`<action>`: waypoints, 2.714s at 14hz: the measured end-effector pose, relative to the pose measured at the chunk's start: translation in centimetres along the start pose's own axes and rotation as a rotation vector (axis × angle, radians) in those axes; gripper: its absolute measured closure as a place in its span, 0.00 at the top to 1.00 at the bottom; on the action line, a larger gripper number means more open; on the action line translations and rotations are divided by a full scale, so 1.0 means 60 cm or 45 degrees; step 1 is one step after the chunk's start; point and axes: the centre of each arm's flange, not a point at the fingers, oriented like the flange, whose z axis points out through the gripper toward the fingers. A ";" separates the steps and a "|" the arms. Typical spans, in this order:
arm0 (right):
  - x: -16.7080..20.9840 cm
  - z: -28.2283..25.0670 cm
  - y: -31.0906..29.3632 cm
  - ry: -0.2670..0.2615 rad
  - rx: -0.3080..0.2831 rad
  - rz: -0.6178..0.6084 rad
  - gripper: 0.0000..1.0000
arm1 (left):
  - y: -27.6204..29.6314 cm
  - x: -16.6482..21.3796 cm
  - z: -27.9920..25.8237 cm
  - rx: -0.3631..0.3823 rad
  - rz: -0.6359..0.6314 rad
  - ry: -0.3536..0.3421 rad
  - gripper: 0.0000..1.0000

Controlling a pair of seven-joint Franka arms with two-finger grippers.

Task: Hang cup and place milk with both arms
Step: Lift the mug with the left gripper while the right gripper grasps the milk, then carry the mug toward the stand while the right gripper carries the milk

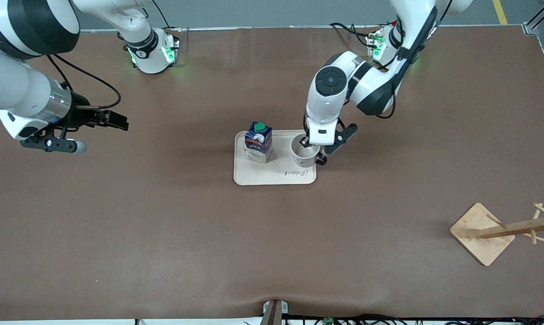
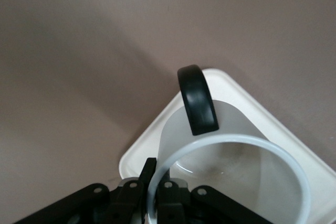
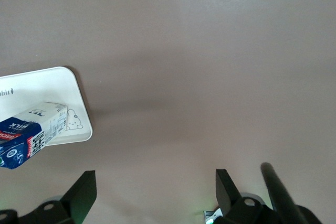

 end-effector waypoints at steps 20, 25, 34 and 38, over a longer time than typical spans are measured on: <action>-0.133 0.265 -0.454 0.112 0.048 0.573 1.00 | -0.205 0.412 -0.314 0.050 0.611 -0.003 0.06; -0.146 0.371 -0.533 0.166 0.086 0.617 1.00 | -0.284 0.498 -0.359 0.049 0.735 -0.012 0.06; -0.138 0.389 -0.546 0.204 0.069 0.749 0.61 | -0.405 0.631 -0.358 0.079 1.174 0.027 0.06; -0.085 0.259 -0.496 0.158 0.010 0.825 0.59 | -0.440 0.695 -0.338 0.063 1.328 0.117 0.06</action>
